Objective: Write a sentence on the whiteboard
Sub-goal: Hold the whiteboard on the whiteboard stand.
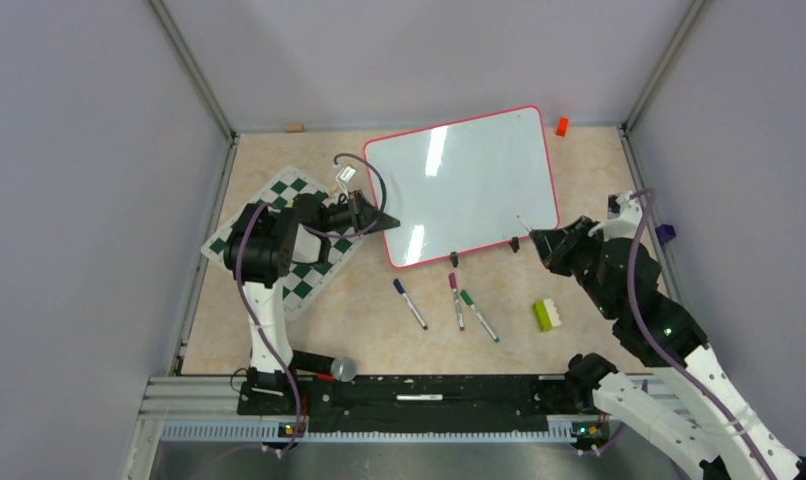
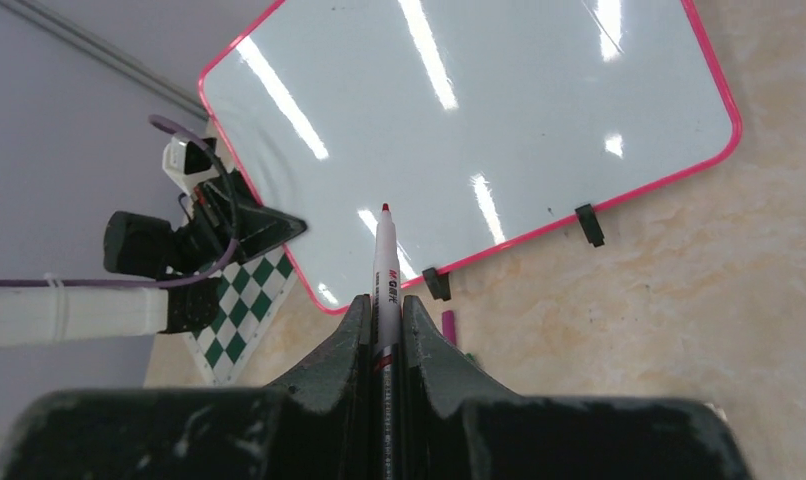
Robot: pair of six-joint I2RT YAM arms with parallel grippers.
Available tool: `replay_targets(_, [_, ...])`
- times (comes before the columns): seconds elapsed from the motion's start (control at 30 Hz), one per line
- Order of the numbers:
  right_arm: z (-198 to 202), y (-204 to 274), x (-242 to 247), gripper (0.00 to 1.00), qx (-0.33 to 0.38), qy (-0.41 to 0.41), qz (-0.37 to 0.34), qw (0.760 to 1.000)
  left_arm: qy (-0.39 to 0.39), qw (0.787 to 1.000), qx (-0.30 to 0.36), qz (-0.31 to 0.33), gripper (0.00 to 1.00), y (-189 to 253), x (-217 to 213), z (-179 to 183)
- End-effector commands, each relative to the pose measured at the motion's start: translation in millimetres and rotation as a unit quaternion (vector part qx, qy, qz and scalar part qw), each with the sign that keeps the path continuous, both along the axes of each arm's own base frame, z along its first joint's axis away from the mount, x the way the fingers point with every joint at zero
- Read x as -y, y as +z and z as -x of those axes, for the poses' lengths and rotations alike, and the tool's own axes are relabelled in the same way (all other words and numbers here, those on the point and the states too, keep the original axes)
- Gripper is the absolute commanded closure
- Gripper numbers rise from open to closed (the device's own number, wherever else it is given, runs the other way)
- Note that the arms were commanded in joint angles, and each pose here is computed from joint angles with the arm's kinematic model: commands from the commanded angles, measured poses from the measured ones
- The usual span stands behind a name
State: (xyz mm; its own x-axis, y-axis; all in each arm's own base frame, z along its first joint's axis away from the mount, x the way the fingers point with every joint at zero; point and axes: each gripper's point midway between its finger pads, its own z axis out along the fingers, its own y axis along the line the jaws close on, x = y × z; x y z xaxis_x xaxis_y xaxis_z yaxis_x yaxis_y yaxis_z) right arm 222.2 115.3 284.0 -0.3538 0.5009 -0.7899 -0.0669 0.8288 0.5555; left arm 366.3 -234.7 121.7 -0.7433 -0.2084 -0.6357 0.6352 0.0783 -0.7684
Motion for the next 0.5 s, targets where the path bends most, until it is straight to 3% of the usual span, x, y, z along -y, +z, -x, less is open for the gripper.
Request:
replay_targets(0.0, [-2.6,22.9,-19.6,1.0,0.043,0.056,0.004,0.997,-0.012,0.997,0.077,0.014,1.0,24.0,2.2,-0.1])
replay_targets(0.17, [-8.3,16.7,-41.0,1.0,0.031,0.12,0.059,0.991,-0.012,0.997,0.077,0.014,1.0,24.3,2.3,-0.4])
replay_targets(0.37, [-33.8,-3.1,-17.6,1.0,-0.009,0.034,0.117,0.993,-0.012,0.997,0.079,0.014,1.0,25.4,2.3,-0.6])
replay_targets(0.47, [-41.0,-3.8,-21.9,1.0,-0.013,0.034,0.125,0.991,-0.01,0.997,0.08,0.014,1.0,24.9,2.1,-0.1])
